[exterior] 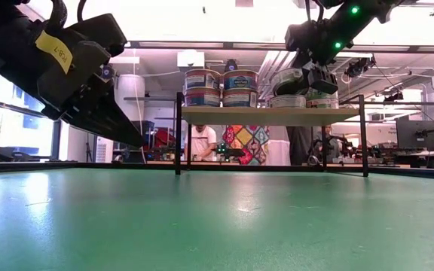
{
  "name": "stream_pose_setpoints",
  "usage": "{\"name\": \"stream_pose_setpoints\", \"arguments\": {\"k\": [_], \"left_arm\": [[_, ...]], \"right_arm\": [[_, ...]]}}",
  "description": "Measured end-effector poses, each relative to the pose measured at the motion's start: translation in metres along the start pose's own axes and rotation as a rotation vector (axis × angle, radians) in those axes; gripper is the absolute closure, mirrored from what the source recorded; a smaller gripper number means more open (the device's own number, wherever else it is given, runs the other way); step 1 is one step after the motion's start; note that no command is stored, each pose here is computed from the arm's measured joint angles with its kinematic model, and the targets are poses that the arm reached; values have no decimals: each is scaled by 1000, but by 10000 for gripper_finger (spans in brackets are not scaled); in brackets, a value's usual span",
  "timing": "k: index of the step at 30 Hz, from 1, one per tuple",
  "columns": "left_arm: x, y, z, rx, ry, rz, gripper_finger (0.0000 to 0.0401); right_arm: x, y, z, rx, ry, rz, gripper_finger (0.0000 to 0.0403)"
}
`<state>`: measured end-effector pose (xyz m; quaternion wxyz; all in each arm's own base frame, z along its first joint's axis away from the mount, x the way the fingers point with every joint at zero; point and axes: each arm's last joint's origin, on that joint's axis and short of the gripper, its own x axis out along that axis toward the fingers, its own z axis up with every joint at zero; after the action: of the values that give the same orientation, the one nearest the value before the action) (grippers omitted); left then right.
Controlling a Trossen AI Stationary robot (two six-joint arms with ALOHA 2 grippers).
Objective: Stack canned seafood by type on shelf
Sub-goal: Stack the green tuna can on top of the bottom left green tuna can on the shelf
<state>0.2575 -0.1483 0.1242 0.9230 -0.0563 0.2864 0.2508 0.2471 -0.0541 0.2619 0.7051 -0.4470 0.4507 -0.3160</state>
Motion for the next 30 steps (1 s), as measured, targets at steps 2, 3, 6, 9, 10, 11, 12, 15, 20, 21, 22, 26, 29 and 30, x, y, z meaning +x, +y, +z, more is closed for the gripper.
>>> {"name": "stream_pose_setpoints", "arguments": {"k": [2,3,6,9,10,11,12,15,20,21,22,26,29,30], "left_arm": [[0,0,0,0,0,0,401],[0,0,0,0,0,0,401],[0,0,0,0,0,0,401],[0,0,0,1,0,0,401],[0,0,0,1,0,0,401],[0,0,0,1,0,0,401],[0,0,0,1,0,0,401],[0,0,0,1,0,0,401],[0,0,0,1,0,0,401],[0,0,0,1,0,0,401],[0,0,0,1,0,0,401],[0,0,0,1,0,0,401],[0,0,0,1,0,0,401],[0,0,0,1,0,0,401]], "right_arm": [[0,0,0,-6,0,0,151],[0,0,0,-6,0,0,151],[-2,-4,1,1,2,13,151],[-5,-15,5,35,-1,12,151],[-5,-19,5,50,-2,19,151],[-6,-23,6,67,-8,34,151],[-6,-27,5,84,-11,53,151],[-5,-36,2,132,5,114,151],[-5,-41,-5,190,32,204,151],[-5,-41,-5,197,28,225,151],[-5,-41,-5,203,22,243,151],[-6,-39,-5,216,10,278,151],[-6,-39,-6,241,14,282,151],[-6,-39,-6,242,14,282,151]]}}
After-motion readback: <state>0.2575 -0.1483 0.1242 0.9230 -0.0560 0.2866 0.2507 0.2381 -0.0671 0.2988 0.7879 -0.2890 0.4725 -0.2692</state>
